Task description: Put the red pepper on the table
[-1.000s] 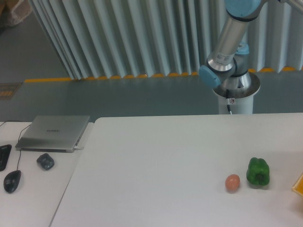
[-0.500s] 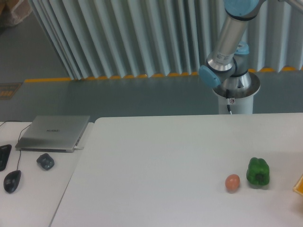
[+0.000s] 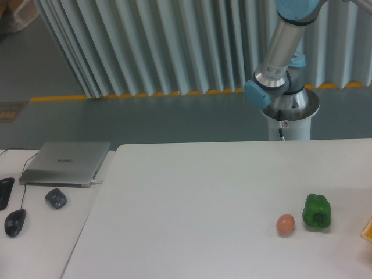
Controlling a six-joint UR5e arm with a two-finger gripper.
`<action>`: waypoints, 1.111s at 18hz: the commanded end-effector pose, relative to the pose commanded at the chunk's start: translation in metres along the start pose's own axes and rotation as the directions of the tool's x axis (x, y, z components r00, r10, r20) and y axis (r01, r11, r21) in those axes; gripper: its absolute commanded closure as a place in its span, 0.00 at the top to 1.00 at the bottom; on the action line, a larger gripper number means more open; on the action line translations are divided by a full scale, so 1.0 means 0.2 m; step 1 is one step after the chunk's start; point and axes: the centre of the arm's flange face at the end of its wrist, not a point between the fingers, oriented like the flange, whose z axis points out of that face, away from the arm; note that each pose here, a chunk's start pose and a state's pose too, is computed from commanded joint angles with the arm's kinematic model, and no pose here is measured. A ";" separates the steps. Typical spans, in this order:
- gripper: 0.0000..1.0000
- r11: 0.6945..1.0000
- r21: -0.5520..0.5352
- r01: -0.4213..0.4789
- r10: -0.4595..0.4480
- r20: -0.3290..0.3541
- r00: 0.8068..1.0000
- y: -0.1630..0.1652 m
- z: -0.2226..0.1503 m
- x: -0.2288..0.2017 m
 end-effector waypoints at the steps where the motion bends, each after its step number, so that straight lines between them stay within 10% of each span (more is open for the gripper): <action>1: 1.00 1.000 0.000 0.002 -0.002 -0.004 1.000 0.01 0.01 0.00; 20: 1.00 0.998 -0.019 0.059 -0.061 -0.093 0.994 0.08 0.19 0.10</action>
